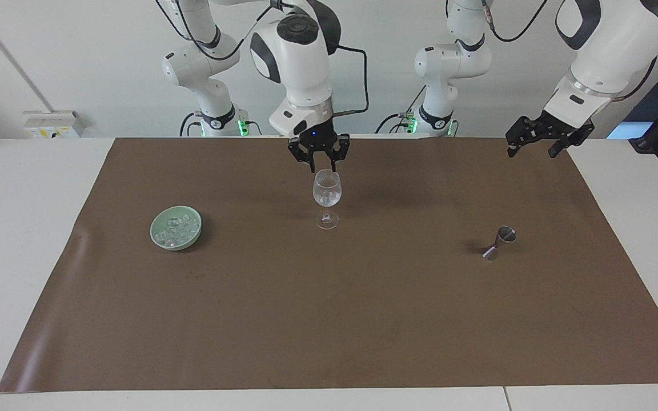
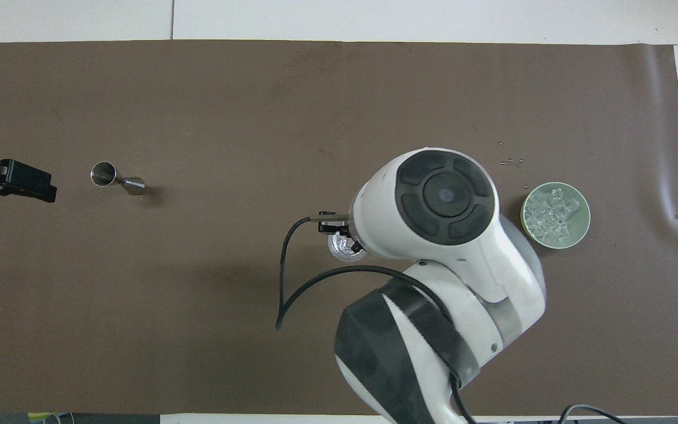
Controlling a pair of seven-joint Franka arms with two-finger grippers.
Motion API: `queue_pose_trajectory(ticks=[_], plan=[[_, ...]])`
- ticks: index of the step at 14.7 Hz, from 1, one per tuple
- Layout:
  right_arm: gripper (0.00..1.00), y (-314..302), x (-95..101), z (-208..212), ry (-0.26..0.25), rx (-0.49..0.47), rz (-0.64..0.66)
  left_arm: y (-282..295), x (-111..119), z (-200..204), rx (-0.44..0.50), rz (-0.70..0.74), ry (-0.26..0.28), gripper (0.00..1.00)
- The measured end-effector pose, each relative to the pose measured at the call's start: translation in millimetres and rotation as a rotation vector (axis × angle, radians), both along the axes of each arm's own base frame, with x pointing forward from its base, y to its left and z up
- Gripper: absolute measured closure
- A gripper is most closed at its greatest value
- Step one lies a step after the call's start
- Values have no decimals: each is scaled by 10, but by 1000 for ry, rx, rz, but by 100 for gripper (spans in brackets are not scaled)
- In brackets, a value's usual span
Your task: Pour wine and add ice with both arms
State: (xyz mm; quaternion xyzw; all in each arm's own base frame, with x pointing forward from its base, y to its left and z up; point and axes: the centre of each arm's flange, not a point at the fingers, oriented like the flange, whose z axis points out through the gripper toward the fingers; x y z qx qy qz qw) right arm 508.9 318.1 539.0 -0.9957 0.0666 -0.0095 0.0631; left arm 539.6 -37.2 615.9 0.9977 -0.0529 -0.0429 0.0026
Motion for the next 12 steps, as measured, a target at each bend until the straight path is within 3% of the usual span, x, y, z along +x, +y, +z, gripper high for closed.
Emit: queue_pose_trajectory(ticks=[2, 4, 6, 7, 8, 12], plan=[[37, -501, 214, 188, -9, 2, -54, 1, 0, 0, 1, 0, 0, 0], [20, -1050, 358, 305, -6, -7, -76, 2, 0, 0, 2, 0, 0, 0], [16, -1528, 425, 355, 14, -34, -84, 2, -1, -1, 2, 0, 1, 0], [5, -1750, 425, 377, 31, -59, -88, 2, -1, -1, 2, 0, 1, 0], [0, -1989, 398, 405, 57, -89, -88, 2, -1, -1, 2, 0, 1, 0], [0, -3086, 351, 517, 91, -109, -41, 2, -1, -1, 2, 0, 1, 0]])
